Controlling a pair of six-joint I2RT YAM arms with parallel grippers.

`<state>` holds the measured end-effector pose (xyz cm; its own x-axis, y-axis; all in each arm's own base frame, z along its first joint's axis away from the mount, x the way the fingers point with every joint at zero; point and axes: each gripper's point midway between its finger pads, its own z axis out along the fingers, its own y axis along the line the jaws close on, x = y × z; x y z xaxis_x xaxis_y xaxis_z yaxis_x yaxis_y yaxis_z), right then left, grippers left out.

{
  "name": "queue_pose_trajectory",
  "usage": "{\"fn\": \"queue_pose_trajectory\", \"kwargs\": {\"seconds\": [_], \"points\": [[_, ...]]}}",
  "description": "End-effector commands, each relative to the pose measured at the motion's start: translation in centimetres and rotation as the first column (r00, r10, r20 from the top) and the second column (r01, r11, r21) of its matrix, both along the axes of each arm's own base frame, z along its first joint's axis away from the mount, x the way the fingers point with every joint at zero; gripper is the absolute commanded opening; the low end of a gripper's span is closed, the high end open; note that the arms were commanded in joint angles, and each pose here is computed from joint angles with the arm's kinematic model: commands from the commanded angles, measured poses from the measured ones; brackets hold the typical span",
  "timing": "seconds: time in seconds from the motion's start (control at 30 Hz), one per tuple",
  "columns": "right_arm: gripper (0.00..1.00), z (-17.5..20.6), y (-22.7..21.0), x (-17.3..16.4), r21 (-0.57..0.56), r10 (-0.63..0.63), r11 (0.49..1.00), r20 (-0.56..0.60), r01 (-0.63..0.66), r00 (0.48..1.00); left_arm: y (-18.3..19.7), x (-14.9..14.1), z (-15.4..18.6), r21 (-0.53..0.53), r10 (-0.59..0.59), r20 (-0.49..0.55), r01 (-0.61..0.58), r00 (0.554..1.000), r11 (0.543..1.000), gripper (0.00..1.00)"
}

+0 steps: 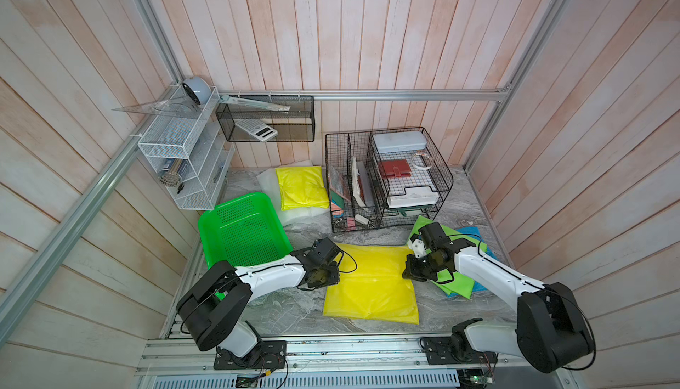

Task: Put the folded raincoat in the basket
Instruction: Pick up the raincoat from the center of the board.

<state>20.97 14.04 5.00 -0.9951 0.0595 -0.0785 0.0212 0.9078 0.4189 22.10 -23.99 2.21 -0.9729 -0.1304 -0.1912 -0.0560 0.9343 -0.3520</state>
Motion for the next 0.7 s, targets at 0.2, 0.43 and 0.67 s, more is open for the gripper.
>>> {"fn": "queue_pose_trajectory", "kwargs": {"seconds": [0.2,0.43,0.67], "points": [[0.00,0.6,0.4,-0.3,0.041,0.016,0.999,0.013,-0.016,1.000,-0.2,0.4,-0.4,0.013,0.001,0.008,-0.001,1.000,1.000,0.03],[0.00,4.4,1.6,-0.4,0.140,0.018,0.990,0.091,-0.030,0.996,1.6,0.9,4.3,0.072,0.022,0.096,-0.029,0.995,0.997,0.00],[0.00,11.7,5.3,-0.4,0.301,-0.002,0.952,0.205,-0.061,0.979,5.7,1.9,12.7,0.179,0.057,0.244,-0.103,0.968,0.979,0.00]]}}
